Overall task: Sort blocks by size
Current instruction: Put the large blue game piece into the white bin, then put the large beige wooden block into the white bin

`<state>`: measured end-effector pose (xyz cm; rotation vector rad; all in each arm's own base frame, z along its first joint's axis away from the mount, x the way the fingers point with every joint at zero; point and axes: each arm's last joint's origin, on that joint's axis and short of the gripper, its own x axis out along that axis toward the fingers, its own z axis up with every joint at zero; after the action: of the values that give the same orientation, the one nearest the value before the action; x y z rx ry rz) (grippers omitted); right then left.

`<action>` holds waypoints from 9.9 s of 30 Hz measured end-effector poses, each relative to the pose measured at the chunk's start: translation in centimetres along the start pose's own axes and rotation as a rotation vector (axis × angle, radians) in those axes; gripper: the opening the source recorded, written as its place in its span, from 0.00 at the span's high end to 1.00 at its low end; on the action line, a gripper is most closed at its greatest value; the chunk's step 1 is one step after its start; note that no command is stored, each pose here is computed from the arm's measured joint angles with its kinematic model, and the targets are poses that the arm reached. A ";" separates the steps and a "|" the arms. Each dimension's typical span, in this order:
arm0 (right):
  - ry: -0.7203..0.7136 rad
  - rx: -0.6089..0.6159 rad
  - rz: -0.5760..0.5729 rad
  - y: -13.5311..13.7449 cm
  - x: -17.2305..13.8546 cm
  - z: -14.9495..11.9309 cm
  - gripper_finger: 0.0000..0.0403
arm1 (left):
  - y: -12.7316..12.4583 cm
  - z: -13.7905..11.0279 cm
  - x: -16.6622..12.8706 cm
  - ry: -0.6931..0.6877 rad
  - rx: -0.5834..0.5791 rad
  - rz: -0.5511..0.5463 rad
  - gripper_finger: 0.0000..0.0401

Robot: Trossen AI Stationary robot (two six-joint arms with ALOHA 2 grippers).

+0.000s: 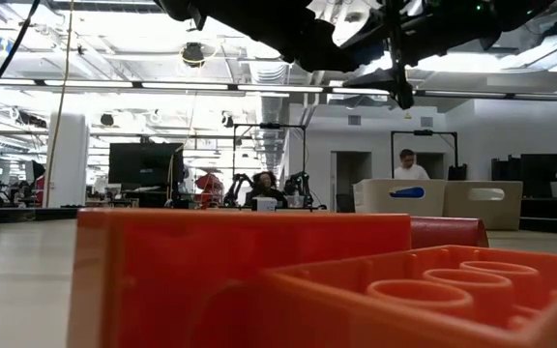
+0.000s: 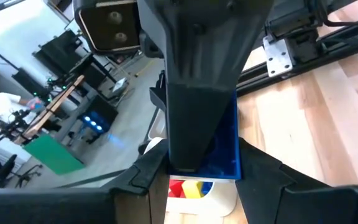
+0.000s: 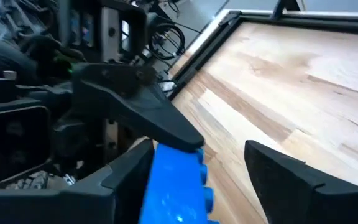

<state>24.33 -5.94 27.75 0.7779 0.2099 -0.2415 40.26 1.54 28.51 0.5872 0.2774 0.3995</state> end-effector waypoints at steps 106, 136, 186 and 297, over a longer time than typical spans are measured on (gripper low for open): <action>0.146 -0.290 -0.289 -2.5 -5.6 2.2 0.63 | -13.5 -2.9 -10.0 0.953 -1.171 -0.100 0.49; 0.139 -0.291 -0.291 -2.5 -5.6 2.3 0.63 | -13.0 -7.5 -8.2 1.144 -0.753 -0.049 0.49; 0.176 -0.309 -0.301 -2.7 -5.7 2.0 0.63 | -2.9 -12.0 -6.5 1.148 -0.875 -0.246 0.75; 0.087 -0.490 -0.798 -11.6 -0.3 6.8 0.57 | 0.8 -3.8 -6.7 0.453 -0.993 -0.374 0.24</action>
<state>21.34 -18.77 24.81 0.1823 0.6355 -0.8739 32.74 1.01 26.89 -0.5371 0.5579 0.2554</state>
